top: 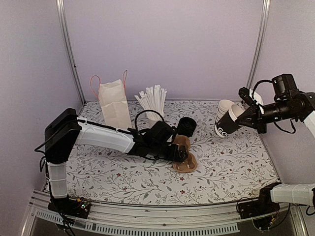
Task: Pack the takeout coffee
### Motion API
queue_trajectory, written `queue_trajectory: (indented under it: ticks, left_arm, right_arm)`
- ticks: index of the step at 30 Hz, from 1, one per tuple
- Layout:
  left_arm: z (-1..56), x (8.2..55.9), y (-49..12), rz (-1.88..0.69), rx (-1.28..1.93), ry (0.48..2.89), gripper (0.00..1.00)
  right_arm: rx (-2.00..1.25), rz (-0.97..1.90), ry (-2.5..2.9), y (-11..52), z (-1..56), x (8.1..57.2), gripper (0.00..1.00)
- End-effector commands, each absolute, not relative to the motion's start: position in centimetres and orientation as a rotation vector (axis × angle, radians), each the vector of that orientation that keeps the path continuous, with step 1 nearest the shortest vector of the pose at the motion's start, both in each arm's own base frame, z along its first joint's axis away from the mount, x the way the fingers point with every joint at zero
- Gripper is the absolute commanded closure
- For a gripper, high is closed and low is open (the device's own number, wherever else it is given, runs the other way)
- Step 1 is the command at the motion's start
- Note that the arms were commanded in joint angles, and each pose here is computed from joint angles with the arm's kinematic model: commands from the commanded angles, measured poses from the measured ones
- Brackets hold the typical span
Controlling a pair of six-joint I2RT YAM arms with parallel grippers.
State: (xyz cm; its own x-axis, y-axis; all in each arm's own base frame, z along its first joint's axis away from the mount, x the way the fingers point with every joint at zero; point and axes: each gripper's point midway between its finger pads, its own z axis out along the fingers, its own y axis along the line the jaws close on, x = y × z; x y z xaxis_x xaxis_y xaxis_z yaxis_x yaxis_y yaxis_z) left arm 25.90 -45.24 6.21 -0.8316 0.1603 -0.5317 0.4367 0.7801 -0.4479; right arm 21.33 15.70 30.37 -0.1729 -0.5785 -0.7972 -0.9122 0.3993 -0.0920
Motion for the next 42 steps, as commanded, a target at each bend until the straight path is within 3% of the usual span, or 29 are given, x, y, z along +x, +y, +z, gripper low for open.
queue_trajectory:
  ticks: [1, 11, 16, 27, 34, 42]
  left_arm:
    - [6.4, 25.2, -49.9, -0.953, 0.637, 2.433, 0.01]
    - [8.3, 16.2, -61.7, -1.162, 1.079, 2.231, 0.06]
    - [8.2, 14.3, -63.2, -1.196, 1.149, 2.228, 0.06]
    - [11.2, 10.3, -50.7, -1.118, 1.187, 2.307, 0.08]
    - [11.6, 13.2, -42.3, -0.917, 0.949, 2.405, 0.09]
    - [9.3, 17.6, -35.0, -0.766, 0.446, 2.500, 0.09]
  right_arm:
    - [-1.271, 0.519, 1.797, 16.0, 32.1, 21.7, 1.00]
    - [-1.215, 0.405, 1.751, 15.3, 35.2, 22.9, 1.00]
    - [-1.196, 0.409, 1.744, 15.5, 35.8, 23.3, 1.00]
    - [-1.267, 0.568, 1.773, 17.0, 32.6, 23.0, 1.00]
    - [-1.455, 0.550, 1.784, 21.5, 29.0, 22.3, 1.00]
    - [-1.831, 0.369, 1.735, 28.2, 24.0, 20.2, 1.00]
